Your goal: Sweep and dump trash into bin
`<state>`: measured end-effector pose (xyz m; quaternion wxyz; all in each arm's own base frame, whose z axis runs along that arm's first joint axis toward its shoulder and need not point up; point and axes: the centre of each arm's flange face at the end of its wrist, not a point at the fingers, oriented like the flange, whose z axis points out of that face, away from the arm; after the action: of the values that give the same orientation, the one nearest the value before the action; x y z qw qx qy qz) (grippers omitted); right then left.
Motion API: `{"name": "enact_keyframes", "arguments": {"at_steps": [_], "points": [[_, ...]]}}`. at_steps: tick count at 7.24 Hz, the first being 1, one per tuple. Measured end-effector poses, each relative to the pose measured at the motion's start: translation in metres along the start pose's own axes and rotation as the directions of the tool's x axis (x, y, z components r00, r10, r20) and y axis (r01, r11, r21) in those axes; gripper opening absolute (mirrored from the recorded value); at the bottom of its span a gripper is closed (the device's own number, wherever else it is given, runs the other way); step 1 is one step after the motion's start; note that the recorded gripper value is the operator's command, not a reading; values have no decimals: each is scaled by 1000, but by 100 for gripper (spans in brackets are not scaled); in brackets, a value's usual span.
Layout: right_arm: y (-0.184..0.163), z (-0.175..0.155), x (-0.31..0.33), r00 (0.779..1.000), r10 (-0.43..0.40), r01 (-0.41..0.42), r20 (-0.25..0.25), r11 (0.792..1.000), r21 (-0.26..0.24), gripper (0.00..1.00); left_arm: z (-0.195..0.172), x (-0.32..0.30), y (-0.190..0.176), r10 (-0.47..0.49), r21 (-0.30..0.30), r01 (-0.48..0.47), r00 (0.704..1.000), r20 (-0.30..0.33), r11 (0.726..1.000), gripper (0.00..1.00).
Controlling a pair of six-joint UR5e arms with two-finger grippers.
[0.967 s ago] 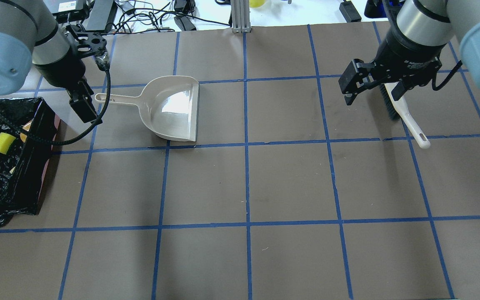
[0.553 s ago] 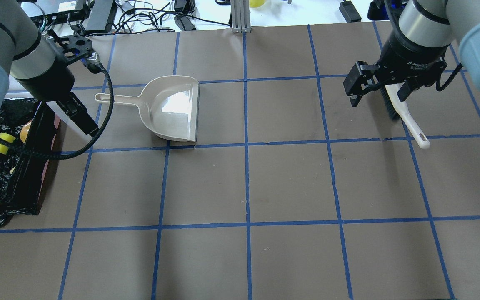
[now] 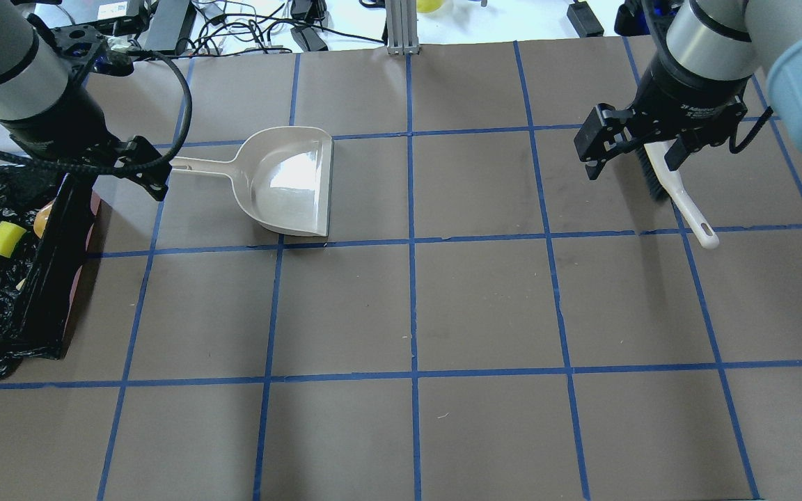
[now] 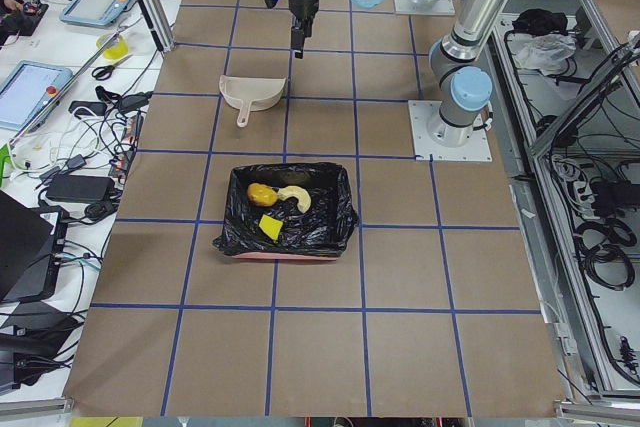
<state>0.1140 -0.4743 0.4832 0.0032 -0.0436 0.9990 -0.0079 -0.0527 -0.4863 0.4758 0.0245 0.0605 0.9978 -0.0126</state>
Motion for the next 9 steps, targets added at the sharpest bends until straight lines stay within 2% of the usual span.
{"name": "enact_keyframes", "arguments": {"at_steps": [2, 3, 5, 9], "points": [[1, 3, 0, 1000, 0, 0, 1, 1000, -6, 100, -19, 14, -5, -175, -19, 175, 985, -2, 984, 100], [1, 3, 0, 1000, 0, 0, 1, 1000, -5, 100, -21, 22, -7, -222, -33, 221, 975, -6, 975, 100], [1, 3, 0, 1000, 0, 0, 1, 1000, -5, 100, -21, 33, -4, -241, -48, 239, 970, -40, 970, 100], [1, 3, 0, 1000, -2, 2, 0, 1000, -3, 100, -18, 36, 3, -225, -50, 223, 973, -46, 974, 100]]}}
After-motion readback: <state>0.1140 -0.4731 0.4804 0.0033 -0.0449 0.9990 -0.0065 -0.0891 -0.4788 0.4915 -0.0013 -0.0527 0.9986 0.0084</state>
